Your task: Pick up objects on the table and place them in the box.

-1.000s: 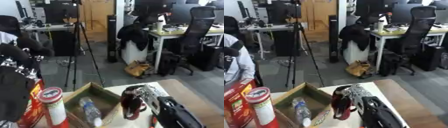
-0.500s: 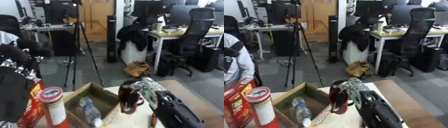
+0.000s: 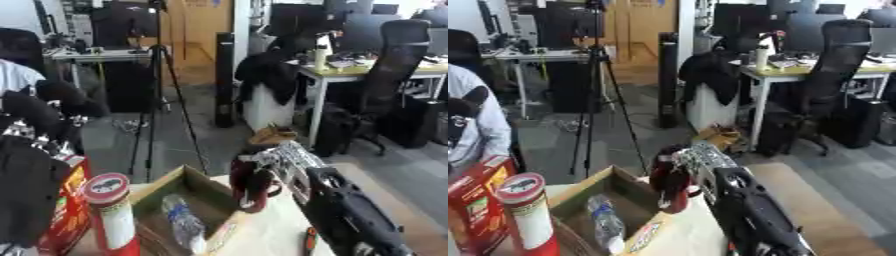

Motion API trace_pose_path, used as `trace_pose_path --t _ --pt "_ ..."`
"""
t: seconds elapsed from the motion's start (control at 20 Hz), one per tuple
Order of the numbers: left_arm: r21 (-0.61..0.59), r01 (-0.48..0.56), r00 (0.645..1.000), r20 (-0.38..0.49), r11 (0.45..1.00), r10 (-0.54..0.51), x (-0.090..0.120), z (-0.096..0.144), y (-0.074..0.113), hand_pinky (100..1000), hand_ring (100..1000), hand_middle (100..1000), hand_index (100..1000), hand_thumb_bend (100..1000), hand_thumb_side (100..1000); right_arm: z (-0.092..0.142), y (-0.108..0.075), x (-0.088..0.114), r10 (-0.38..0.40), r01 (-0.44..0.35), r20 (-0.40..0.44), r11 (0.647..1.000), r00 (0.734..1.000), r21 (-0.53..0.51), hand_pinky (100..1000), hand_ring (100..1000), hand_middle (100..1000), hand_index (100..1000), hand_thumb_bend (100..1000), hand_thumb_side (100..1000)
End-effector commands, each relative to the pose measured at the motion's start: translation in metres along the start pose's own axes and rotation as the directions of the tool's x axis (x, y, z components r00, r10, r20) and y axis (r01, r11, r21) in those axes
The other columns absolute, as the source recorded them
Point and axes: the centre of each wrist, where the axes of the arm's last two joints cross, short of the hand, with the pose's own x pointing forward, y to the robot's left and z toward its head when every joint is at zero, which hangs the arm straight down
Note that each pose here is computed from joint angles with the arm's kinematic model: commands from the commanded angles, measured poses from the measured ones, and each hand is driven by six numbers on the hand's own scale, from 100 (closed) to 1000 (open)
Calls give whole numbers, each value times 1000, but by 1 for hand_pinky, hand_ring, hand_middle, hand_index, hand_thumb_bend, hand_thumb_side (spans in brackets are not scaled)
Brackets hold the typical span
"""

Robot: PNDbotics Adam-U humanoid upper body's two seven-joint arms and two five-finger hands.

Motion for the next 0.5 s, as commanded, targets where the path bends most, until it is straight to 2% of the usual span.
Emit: trace_pose_path --t 0.05,0.1,0.15,0.2,0.5 --pt "-13 3 1000 10 1000 -3 3 -3 -1 1000 664 627 602 100 759 7 -24 7 15 -15 4 998 1000 -61 100 566 404 530 100 216" --pt "-14 3 1000 7 1000 -3 3 -3 -1 1000 664 627 602 100 759 7 -27 10 17 -17 5 998 1000 -67 100 566 404 530 100 216" --pt "-15 4 1000 6 1000 -3 3 -2 -1 1000 664 628 602 100 765 7 -29 11 18 -17 5 997 1000 -70 100 563 399 525 100 310" --pt "-16 3 1000 5 1000 -3 3 -2 -2 1000 664 628 602 100 761 7 -32 14 17 -16 7 997 1000 -76 100 563 398 524 100 217" --pt "-22 -4 1000 3 1000 4 2 -3 -3 1000 664 628 602 100 763 5 -41 26 -1 1 -5 995 1000 -97 100 559 393 520 100 223"
